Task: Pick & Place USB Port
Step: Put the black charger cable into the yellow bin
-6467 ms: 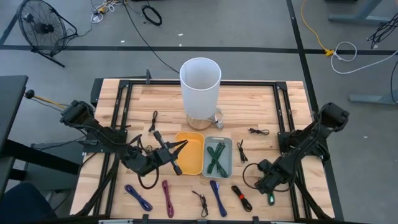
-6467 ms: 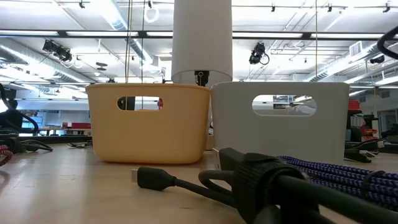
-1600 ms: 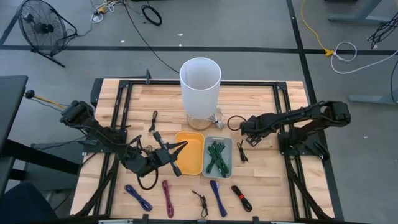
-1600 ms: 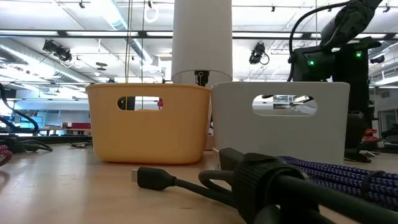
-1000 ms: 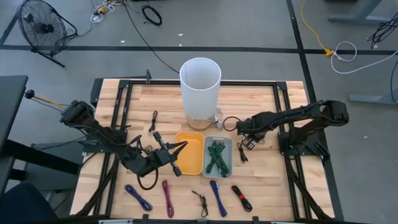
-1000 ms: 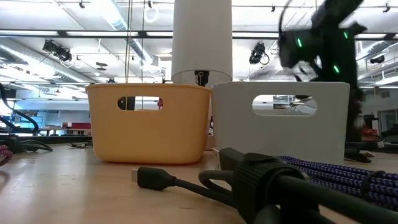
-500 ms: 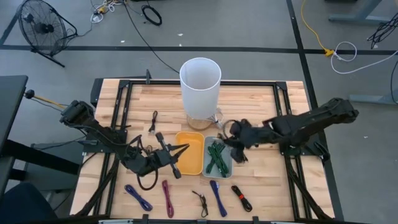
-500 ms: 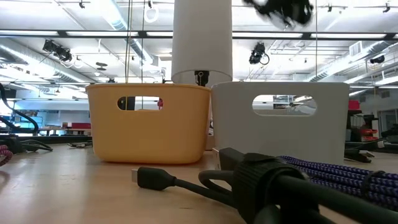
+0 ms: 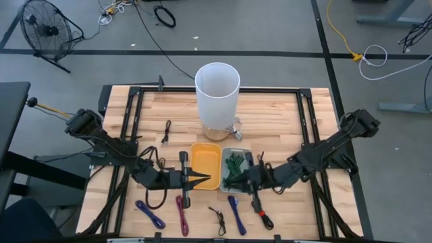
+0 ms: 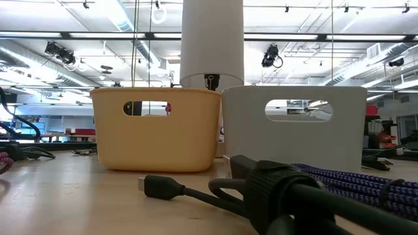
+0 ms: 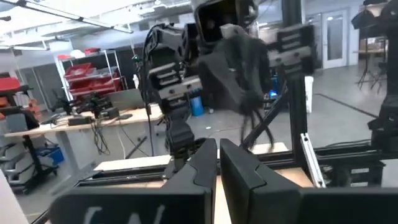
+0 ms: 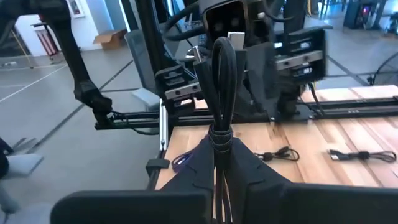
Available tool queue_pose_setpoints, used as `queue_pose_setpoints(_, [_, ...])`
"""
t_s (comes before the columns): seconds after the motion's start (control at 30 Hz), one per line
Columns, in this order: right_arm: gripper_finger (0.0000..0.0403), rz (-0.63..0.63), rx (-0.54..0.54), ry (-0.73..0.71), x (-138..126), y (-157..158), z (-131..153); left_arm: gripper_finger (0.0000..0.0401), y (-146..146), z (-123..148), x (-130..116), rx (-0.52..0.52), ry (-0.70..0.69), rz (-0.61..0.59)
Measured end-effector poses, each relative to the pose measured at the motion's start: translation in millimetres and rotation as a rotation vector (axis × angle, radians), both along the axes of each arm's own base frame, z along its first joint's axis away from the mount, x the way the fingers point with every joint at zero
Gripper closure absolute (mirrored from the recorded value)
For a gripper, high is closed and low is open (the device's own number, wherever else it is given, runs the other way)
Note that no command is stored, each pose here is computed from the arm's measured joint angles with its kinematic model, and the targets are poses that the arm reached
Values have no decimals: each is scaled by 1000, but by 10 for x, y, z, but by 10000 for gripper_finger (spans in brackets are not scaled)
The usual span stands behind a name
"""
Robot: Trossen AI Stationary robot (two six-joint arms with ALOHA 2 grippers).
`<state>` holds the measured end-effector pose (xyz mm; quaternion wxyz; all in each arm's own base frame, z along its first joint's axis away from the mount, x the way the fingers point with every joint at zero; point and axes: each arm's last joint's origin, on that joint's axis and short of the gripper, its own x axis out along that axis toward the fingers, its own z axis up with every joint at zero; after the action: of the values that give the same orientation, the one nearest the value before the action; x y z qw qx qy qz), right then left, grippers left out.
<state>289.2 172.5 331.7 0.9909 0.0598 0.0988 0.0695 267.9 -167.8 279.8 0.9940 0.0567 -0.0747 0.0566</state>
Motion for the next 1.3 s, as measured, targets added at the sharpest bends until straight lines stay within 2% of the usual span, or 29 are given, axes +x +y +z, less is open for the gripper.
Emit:
queue_pose_setpoints(0.1, [393, 6, -20, -15, 70, 51, -67, 368, -12, 10, 9, 2, -16, -84])
queue_pose_setpoints(0.2, [393, -2, -20, -22, 112, 40, -89, 337, -25, 47, 28, -41, -32, -163])
queue_pose_setpoints(0.47, [393, -9, -13, -56, 147, 34, -75, 221, -5, 50, 41, -59, -28, -138])
queue_pose_setpoints(0.67, [393, -1, -31, -44, 244, 98, -214, 179, -2, 57, 41, -65, -34, -137])
queue_pose_setpoints(0.83, [393, -14, -52, -52, 380, 104, -351, 175, -2, 57, 41, -67, -35, -137])
queue_pose_setpoints(1.1, [393, -15, -44, -91, 454, -2, -318, 201, -15, 60, 41, -76, -40, -190])
queue_pose_setpoints(1.2, [393, 28, -34, -102, 461, -3, -305, 227, 3, 58, 51, -78, -39, -178])
queue_pose_setpoints(1.3, [393, 1, -48, -85, 461, -13, -323, 287, 14, 58, 58, -78, -38, -172])
